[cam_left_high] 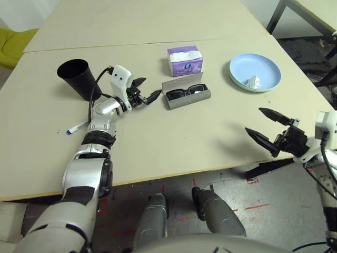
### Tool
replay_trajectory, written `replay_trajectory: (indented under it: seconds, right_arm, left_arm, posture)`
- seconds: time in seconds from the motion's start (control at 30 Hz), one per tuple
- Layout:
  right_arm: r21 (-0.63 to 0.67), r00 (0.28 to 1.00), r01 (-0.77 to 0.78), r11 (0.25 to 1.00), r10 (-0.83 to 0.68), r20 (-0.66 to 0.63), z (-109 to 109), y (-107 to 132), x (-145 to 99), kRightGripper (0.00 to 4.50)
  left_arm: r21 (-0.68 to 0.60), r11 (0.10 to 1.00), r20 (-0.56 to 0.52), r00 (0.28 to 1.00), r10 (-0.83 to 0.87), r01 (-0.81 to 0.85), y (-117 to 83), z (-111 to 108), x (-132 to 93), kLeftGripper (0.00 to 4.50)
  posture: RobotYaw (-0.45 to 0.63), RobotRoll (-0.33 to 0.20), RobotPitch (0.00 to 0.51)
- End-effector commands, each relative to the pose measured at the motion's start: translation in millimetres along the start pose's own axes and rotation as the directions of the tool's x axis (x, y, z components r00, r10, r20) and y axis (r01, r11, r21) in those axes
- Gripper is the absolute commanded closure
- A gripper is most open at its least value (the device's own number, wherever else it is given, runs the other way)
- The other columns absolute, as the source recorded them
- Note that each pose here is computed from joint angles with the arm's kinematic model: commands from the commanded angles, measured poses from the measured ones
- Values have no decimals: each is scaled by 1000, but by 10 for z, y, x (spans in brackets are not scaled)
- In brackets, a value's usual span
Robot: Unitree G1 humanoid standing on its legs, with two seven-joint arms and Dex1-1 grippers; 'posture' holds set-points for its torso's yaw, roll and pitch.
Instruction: Organize and tidy the items on the table.
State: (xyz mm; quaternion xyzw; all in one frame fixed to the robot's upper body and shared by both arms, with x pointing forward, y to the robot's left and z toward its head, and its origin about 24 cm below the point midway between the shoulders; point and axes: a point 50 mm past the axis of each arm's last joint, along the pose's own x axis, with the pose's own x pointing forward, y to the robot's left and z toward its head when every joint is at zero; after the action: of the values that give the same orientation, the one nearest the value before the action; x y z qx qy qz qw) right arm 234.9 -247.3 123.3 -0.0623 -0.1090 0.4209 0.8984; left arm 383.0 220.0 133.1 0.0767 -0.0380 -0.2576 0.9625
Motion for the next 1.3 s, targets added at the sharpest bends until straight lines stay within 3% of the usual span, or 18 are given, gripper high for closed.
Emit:
replay_trajectory:
  seconds: [0.03, 0.33, 0.63, 1.3]
  right_arm:
    - [-4, 1000, -6, 1000, 6, -7, 28, 17, -20, 25]
    - [-10, 1000, -6, 1000, 6, -14, 56, 37, -23, 25]
    - [-24, 1000, 5, 1000, -5, -16, 107, 69, -28, 25]
    - [-27, 1000, 3, 1000, -3, 3, 151, 19, 84, 25]
  left_arm:
    - [-24, 998, -17, 998, 64, -64, 50, 14, 20, 0]
    - [-15, 997, -50, 996, 79, -79, -41, 20, 164, 0]
    - [22, 999, -70, 997, -30, 32, -213, 0, 268, 0]
    - [107, 959, -164, 956, -244, 263, -319, -222, 54, 0]
  posture:
    - [-228, 0, 178]
    - [-243, 0, 179]
    - [-279, 0, 174]
    - [-254, 0, 168]
